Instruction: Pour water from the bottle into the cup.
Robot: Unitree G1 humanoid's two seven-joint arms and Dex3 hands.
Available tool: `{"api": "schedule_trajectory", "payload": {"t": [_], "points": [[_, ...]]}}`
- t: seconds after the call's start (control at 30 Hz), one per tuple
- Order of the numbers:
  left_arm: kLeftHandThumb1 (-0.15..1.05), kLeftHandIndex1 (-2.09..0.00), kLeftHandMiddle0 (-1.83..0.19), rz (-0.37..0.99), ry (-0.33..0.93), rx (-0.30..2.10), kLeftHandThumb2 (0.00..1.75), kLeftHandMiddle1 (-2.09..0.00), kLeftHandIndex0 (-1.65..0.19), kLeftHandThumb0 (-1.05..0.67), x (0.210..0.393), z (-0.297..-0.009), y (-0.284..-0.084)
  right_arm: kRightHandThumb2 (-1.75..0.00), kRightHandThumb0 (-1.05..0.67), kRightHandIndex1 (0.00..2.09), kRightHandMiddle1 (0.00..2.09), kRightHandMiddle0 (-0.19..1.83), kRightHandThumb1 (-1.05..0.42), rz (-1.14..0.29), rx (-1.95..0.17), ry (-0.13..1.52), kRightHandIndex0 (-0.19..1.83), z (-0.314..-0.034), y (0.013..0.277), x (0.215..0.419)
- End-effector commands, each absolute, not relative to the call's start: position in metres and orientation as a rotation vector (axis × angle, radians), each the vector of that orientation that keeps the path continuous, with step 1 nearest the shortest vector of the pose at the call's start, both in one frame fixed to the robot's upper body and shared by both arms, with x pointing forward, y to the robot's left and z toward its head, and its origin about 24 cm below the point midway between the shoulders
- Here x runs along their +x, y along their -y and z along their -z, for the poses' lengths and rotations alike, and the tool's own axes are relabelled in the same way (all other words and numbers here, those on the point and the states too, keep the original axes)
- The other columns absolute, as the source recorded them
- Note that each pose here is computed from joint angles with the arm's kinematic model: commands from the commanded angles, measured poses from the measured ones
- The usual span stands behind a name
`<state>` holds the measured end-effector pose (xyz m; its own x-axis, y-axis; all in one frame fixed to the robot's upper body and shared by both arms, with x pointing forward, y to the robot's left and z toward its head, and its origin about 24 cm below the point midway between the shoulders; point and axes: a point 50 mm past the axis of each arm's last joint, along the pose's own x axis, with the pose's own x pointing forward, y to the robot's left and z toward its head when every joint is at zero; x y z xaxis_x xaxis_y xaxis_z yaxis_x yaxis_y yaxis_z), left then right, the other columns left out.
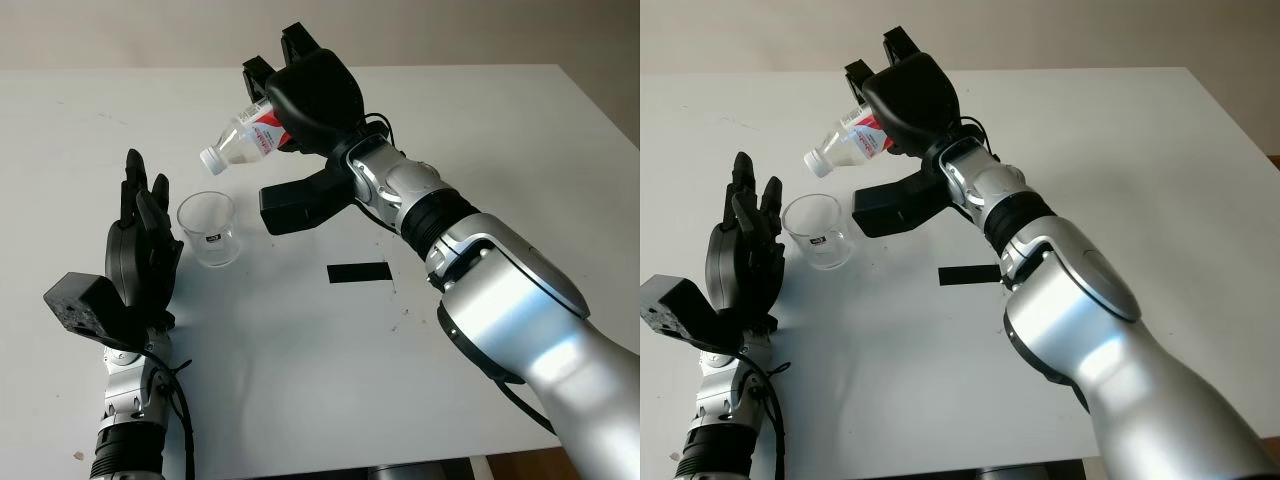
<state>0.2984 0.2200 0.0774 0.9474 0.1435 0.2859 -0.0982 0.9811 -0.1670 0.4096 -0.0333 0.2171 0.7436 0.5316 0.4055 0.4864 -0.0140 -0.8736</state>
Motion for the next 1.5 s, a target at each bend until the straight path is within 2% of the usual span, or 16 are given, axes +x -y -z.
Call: {"api": "schedule_trajectory", "payload": {"t": [0.0, 0.27, 0.43, 0.63, 0.87, 1.0, 1.13, 1.2, 1.3, 1.37, 1.43, 1.47], "points": [[1.05, 0.0, 0.19, -0.126, 0.28, -0.16, 0.73, -0.35, 0.06, -0.88, 0.297, -0.07, -0.218, -0.05, -0.36, 2.09, 1.94, 0.27, -0.99, -0.023, -1.643, 0.852, 0.88, -0.224, 0.037, 0.41], [1.05, 0.0, 0.19, -0.134, 0.273, -0.167, 0.74, -0.36, 0.07, -0.88, 0.297, -0.069, -0.217, -0.06, -0.3, 2.09, 2.08, 0.26, -1.02, -0.033, -1.618, 0.872, 0.95, -0.221, 0.042, 0.41], [1.05, 0.0, 0.19, -0.13, 0.272, -0.171, 0.72, -0.31, 0.09, -0.9, 0.298, -0.069, -0.217, -0.07, -0.25, 2.09, 2.09, 0.42, -1.04, -0.043, -1.554, 0.873, 1.02, -0.22, 0.045, 0.409], [1.05, 0.0, 0.19, -0.129, 0.279, -0.163, 0.75, -0.35, 0.07, -0.88, 0.297, -0.069, -0.218, -0.15, -0.21, 2.09, 2.09, 0.46, -1.05, -0.064, -1.494, 0.825, 1.04, -0.218, 0.051, 0.41], [1.05, 0.0, 0.19, -0.131, 0.273, -0.155, 0.73, -0.34, 0.06, -0.88, 0.296, -0.069, -0.22, -0.2, -0.18, 2.09, 2.09, 0.43, -1.05, -0.077, -1.343, 0.721, 1.03, -0.215, 0.06, 0.413], [1.05, 0.0, 0.19, -0.129, 0.28, -0.154, 0.74, -0.36, 0.06, -0.88, 0.295, -0.069, -0.22, -0.19, -0.16, 2.09, 2.09, 0.42, -1.05, -0.107, -1.123, 0.578, 1.04, -0.213, 0.069, 0.416], [1.05, 0.0, 0.19, -0.131, 0.277, -0.149, 0.74, -0.34, 0.08, -0.88, 0.292, -0.069, -0.22, -0.19, -0.18, 2.09, 2.09, 0.82, -1.05, -0.186, -0.758, 0.349, 1.05, -0.206, 0.079, 0.421], [1.05, 0.0, 0.19, -0.134, 0.277, -0.149, 0.74, -0.34, 0.08, -0.88, 0.29, -0.07, -0.22, -0.17, -0.21, 2.09, 2.09, 1.06, -1.05, -0.239, -0.62, 0.259, 1.13, -0.201, 0.084, 0.423], [1.05, 0.0, 0.19, -0.136, 0.278, -0.156, 0.74, -0.36, 0.06, -0.88, 0.288, -0.069, -0.22, -0.22, -0.21, 2.09, 2.09, 1.19, -1.05, -0.331, -0.401, 0.138, 1.17, -0.189, 0.092, 0.423], [1.05, 0.0, 0.19, -0.137, 0.278, -0.156, 0.73, -0.36, 0.06, -0.88, 0.287, -0.069, -0.22, -0.22, -0.21, 2.09, 2.09, 1.13, -1.05, -0.366, -0.313, 0.097, 1.11, -0.18, 0.097, 0.421], [1.05, 0.0, 0.19, -0.136, 0.275, -0.158, 0.73, -0.36, 0.06, -0.89, 0.286, -0.069, -0.22, -0.22, -0.21, 2.09, 2.09, 0.78, -1.05, -0.385, -0.243, 0.07, 0.91, -0.171, 0.103, 0.417], [1.05, 0.0, 0.19, -0.137, 0.273, -0.159, 0.73, -0.35, 0.06, -0.88, 0.286, -0.069, -0.22, -0.22, -0.2, 2.09, 2.09, 0.63, -1.05, -0.399, -0.199, 0.055, 0.88, -0.165, 0.107, 0.415]]}}
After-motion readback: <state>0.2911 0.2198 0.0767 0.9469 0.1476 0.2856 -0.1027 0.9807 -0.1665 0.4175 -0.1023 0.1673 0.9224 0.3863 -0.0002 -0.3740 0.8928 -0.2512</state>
